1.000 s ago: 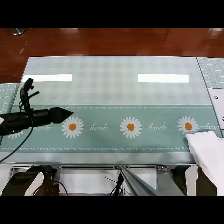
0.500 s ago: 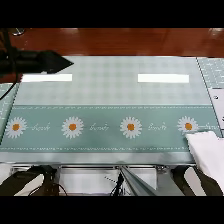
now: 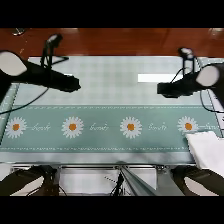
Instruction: Fold the shirts.
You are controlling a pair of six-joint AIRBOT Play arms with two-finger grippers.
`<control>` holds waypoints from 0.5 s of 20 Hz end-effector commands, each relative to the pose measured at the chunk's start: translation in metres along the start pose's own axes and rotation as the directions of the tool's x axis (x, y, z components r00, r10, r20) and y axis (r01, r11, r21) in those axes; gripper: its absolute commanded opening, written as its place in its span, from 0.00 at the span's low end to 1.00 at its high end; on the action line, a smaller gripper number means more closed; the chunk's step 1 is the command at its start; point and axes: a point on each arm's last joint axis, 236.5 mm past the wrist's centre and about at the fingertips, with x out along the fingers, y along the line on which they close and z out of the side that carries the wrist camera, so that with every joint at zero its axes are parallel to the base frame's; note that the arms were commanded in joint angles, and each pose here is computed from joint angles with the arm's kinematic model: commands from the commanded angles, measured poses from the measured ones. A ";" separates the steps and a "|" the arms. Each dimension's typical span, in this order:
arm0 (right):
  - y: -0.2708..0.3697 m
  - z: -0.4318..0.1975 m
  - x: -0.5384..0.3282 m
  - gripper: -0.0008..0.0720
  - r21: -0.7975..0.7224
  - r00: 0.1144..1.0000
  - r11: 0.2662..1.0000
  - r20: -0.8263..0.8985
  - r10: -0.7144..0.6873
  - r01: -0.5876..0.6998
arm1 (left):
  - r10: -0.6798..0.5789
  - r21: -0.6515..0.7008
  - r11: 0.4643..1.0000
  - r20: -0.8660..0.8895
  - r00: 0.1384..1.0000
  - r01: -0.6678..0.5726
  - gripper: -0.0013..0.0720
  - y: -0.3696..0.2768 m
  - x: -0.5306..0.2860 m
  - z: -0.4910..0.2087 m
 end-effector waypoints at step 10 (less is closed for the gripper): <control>-0.008 -0.021 0.038 0.05 -0.055 0.988 0.993 -0.113 -0.108 0.102 | 0.077 -0.044 0.996 -0.055 0.996 -0.079 0.05 0.033 0.027 -0.027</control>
